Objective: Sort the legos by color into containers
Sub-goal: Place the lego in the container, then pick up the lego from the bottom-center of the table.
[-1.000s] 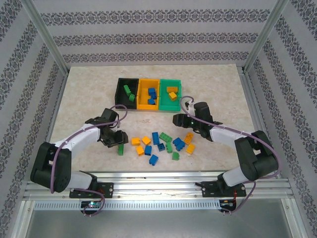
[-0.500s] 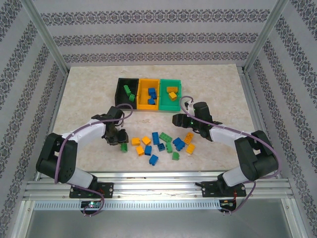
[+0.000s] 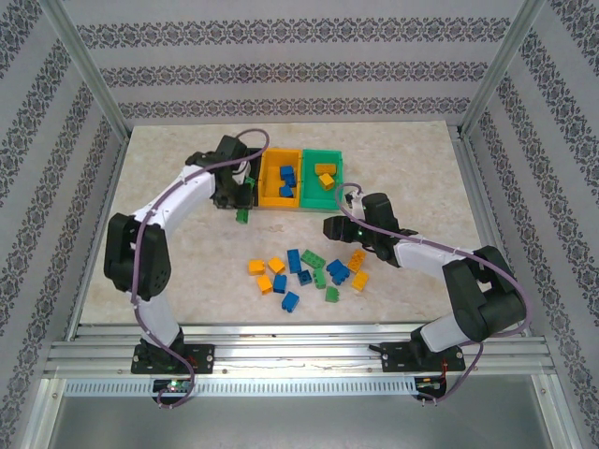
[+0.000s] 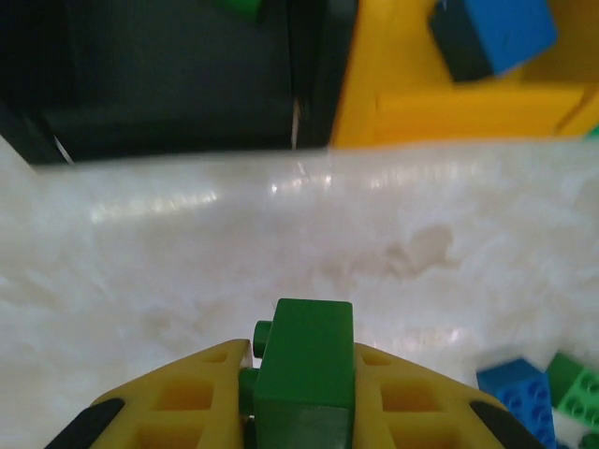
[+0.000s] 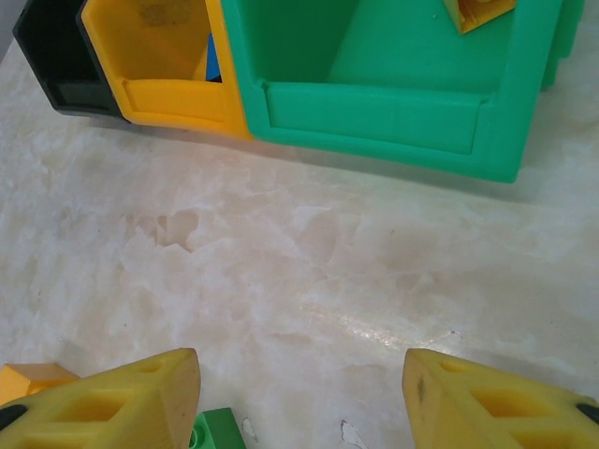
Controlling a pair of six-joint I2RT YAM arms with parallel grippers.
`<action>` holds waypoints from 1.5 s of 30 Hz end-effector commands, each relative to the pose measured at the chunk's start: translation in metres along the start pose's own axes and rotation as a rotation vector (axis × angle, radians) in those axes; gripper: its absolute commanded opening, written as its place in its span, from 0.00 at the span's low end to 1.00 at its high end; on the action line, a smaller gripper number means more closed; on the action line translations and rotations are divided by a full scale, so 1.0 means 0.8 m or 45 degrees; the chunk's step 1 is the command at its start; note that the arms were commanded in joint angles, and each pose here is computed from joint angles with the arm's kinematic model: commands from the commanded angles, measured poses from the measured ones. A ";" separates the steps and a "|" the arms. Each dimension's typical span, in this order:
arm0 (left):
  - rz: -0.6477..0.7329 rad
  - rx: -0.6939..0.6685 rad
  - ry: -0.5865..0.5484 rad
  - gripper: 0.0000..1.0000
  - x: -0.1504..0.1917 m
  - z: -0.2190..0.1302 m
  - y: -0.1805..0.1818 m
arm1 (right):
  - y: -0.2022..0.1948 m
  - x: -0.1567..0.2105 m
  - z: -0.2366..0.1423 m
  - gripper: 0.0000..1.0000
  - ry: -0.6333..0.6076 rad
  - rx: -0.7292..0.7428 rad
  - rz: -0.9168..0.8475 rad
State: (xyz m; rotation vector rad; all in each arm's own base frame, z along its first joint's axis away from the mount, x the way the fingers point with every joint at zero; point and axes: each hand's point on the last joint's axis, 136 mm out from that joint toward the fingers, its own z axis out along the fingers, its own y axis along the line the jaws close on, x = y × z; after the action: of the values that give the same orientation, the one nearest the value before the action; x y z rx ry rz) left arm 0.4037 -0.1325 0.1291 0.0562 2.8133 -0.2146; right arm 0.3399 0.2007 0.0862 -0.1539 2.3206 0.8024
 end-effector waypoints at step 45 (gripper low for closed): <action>0.042 0.598 -0.741 0.50 0.079 0.004 -0.021 | 0.045 0.063 -0.004 0.57 0.398 -0.102 0.102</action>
State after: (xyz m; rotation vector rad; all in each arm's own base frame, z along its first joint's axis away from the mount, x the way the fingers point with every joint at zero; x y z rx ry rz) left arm 0.3305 -0.1363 0.0709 0.0655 2.3195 -0.6898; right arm 0.3142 0.2213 0.0754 -0.2127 2.4969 0.9177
